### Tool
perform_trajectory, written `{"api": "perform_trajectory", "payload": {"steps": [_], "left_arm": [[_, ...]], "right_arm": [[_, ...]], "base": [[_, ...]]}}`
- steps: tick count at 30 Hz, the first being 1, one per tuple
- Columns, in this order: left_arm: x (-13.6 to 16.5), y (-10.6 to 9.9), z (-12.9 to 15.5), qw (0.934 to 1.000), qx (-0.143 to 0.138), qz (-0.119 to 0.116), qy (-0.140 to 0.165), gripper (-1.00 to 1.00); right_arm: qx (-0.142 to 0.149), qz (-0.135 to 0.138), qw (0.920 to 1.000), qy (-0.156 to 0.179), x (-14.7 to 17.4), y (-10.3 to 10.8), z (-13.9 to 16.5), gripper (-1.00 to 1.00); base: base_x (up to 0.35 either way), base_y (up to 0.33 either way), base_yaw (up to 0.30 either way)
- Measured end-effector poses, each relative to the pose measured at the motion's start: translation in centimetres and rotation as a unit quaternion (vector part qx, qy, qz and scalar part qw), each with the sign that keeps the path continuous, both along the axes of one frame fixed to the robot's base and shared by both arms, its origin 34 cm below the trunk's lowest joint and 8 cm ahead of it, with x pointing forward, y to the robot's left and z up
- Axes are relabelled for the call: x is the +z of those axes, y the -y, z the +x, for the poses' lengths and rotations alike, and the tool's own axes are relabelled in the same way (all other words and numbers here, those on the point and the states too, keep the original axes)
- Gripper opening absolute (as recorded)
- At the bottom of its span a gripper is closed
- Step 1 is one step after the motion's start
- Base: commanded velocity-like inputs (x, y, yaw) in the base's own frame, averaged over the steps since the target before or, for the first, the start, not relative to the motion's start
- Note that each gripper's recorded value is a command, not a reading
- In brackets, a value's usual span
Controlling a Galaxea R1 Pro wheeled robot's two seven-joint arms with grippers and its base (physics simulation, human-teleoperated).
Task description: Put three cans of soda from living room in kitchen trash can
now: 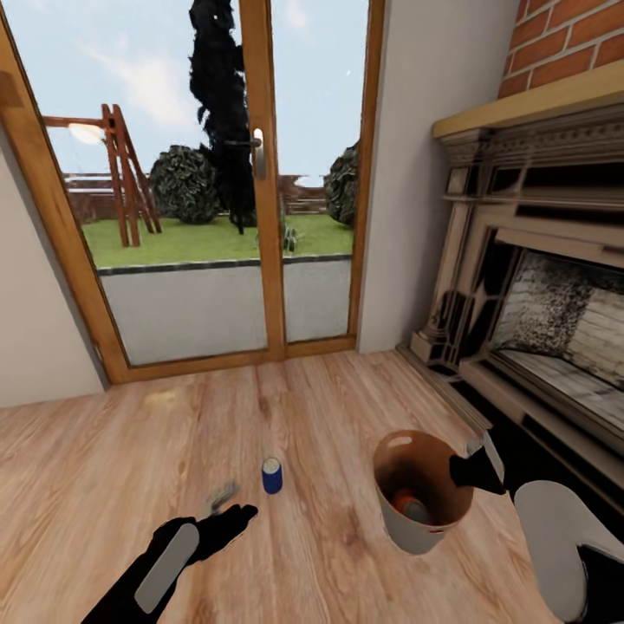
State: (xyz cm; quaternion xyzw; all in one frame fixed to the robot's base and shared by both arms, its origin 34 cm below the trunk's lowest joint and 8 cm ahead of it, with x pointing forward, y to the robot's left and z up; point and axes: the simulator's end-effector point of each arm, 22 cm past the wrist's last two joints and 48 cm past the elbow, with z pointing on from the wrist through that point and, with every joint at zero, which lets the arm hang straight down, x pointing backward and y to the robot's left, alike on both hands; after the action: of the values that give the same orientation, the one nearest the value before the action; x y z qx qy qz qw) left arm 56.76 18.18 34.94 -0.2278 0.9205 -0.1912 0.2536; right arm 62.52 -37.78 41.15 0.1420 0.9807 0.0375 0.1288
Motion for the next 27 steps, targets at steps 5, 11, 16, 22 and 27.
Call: {"api": "perform_trajectory", "payload": {"steps": [5,11,16,22,27], "left_arm": [[-0.1,-0.2,0.2,0.9997,0.004,0.022,0.005,1.00],[-1.1,0.0,-1.2,0.9913,0.013,0.127,-0.031,1.00],[-1.2,0.3,-1.6,0.9884,0.009,0.147,-0.036,1.00],[-1.5,0.9,-1.1,0.9903,-0.003,0.135,-0.032,1.00],[-2.5,0.7,-1.2,0.9891,-0.008,0.139,-0.048,1.00]], "right_arm": [[-0.022,0.043,0.9988,0.011,0.2,-1.4,0.4,-1.00],[-0.013,0.010,0.9999,0.001,-0.1,-0.2,-0.1,-1.00],[-0.017,0.031,0.9993,0.008,0.0,-1.1,0.1,-1.00],[-0.007,0.025,0.9996,0.003,-0.4,-1.9,0.0,-1.00],[-0.005,0.029,0.9996,0.003,-0.4,-2.6,0.1,-1.00]], "base": [[0.349,0.000,0.000],[0.349,0.000,0.000],[0.349,0.000,0.000],[0.349,-0.024,0.000],[0.349,-0.069,0.000]]}}
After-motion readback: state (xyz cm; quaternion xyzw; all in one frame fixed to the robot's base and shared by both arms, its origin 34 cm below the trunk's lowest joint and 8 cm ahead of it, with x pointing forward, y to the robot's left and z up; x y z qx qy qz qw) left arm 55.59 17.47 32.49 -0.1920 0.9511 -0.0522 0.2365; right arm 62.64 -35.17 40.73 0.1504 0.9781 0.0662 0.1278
